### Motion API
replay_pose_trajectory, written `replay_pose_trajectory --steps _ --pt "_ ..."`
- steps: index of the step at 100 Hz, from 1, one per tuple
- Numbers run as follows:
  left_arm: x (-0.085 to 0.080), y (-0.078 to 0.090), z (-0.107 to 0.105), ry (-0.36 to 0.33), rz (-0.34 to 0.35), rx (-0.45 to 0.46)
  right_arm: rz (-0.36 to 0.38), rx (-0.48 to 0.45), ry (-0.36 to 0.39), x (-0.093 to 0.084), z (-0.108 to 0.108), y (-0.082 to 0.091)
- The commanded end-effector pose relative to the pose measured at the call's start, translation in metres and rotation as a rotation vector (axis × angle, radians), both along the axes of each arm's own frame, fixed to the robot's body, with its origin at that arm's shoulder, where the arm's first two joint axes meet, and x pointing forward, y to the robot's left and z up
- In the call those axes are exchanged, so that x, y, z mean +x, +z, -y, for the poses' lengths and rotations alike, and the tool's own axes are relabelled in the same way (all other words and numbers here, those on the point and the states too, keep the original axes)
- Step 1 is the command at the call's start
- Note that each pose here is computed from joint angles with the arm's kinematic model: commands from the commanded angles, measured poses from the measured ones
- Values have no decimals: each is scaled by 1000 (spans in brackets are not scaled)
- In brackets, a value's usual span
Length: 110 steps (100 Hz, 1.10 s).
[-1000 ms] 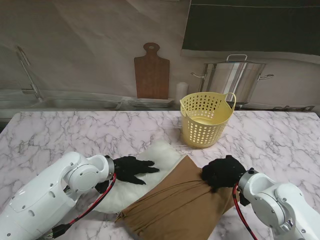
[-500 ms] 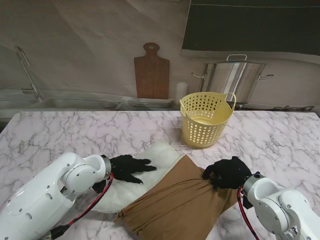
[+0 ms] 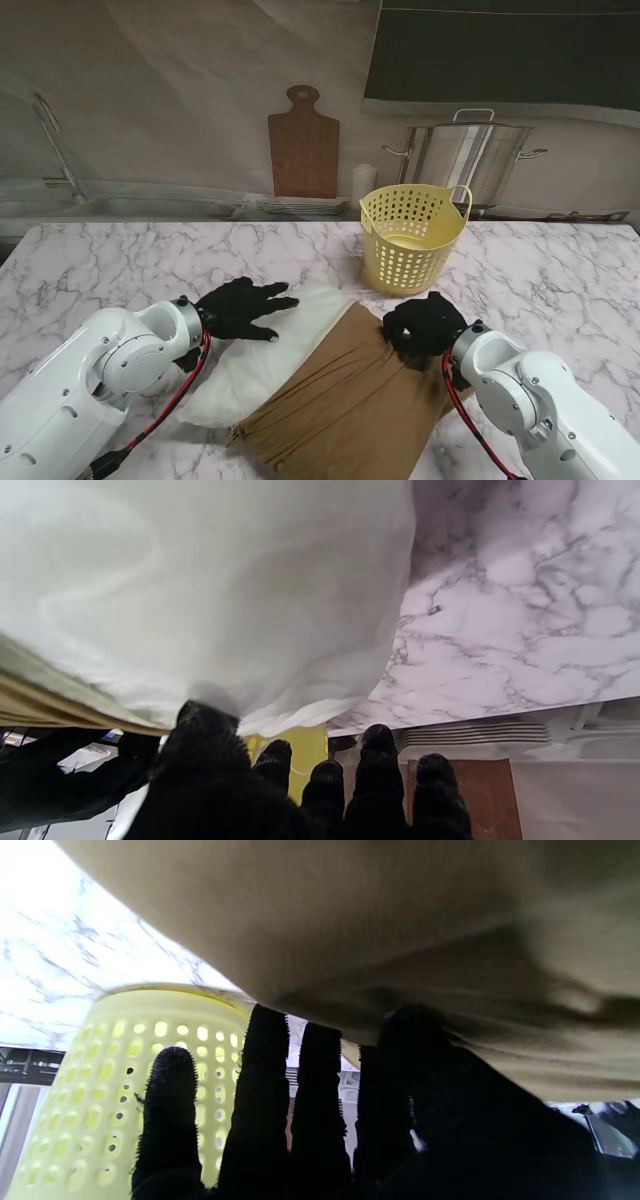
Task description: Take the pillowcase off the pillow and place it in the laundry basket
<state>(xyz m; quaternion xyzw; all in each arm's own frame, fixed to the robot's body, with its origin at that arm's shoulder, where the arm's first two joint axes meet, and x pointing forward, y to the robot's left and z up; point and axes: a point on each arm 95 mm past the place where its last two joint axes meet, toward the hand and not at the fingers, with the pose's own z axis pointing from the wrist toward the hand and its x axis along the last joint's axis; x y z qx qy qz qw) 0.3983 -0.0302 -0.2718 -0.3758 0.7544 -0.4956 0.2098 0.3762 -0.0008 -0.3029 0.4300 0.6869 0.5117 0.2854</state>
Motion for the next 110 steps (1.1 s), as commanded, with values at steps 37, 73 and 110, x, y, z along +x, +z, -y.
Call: replay_pose_trajectory --steps 37,73,110 --pt "-3 -48 44 -100 -218 -6 -7 14 20 1 -5 -3" --pt "0 -77 21 -69 -318 157 -38 -47 -40 -36 25 -17" --pt "-3 -90 6 -23 -366 192 -37 -136 -93 -65 48 -11"
